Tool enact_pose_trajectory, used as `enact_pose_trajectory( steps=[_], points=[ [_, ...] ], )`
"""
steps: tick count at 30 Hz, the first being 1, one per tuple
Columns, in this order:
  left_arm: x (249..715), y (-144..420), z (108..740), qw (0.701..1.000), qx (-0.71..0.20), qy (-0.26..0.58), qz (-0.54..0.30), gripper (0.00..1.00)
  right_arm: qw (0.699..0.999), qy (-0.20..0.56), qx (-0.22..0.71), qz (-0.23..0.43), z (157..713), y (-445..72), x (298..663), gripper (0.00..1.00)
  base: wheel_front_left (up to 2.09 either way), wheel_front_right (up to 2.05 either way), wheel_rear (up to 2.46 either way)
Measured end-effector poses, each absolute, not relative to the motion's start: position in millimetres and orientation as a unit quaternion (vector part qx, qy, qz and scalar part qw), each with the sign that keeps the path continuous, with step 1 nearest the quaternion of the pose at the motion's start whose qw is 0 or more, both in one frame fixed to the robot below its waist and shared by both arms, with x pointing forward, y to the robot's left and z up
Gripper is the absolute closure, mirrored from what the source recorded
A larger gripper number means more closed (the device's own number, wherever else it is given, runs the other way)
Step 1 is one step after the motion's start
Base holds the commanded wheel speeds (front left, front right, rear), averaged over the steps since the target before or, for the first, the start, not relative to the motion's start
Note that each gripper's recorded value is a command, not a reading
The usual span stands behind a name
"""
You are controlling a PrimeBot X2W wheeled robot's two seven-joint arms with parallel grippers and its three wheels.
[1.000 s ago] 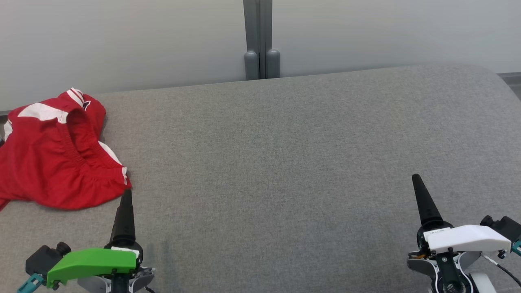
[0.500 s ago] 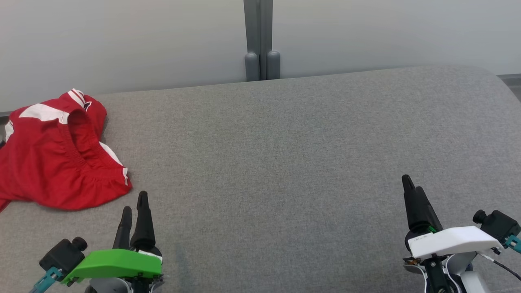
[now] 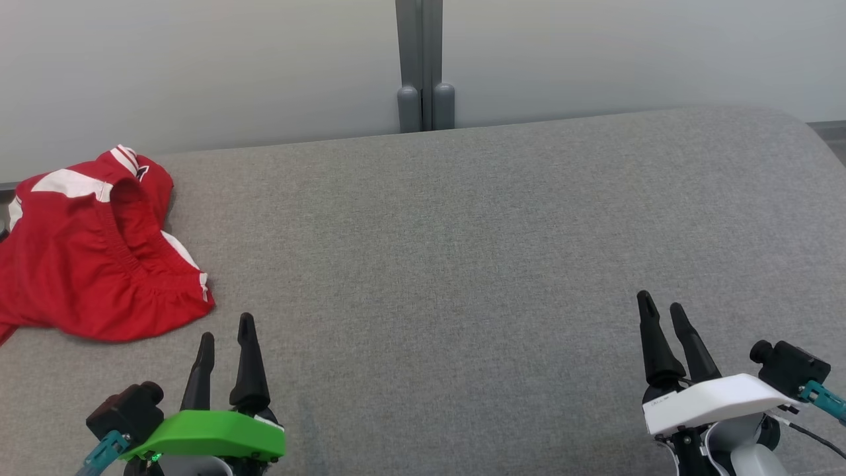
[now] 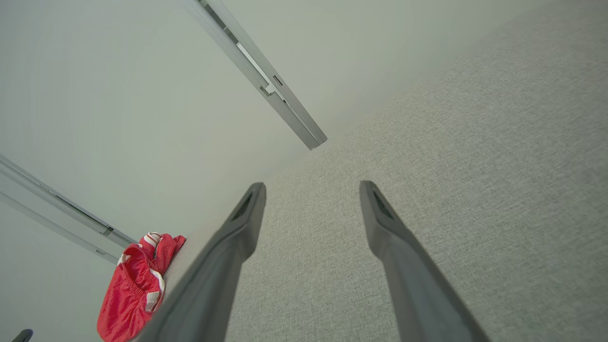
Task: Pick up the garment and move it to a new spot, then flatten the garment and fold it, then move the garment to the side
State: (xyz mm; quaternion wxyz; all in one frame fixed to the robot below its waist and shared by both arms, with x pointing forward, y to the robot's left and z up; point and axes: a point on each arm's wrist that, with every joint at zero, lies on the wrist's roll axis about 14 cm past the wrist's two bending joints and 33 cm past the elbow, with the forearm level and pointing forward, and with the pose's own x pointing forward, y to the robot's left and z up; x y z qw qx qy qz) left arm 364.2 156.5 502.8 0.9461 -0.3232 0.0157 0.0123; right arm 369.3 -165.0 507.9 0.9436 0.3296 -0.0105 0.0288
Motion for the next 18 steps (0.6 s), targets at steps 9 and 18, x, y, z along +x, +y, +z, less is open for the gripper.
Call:
enact_pose_trajectory(
  steps=[9, 18],
  points=[
    [361, 154, 502, 0.965, -0.263, 0.009, 0.008, 0.0, 0.964, -0.015, 0.261, 0.045, 509, -157, 368, 0.0, 0.0, 0.0, 0.0],
    [359, 150, 502, 0.976, -0.218, 0.002, 0.003, 0.0, 0.977, -0.019, 0.202, 0.056, 509, -152, 367, 0.0, 0.0, 0.0, 0.0]
  ],
)
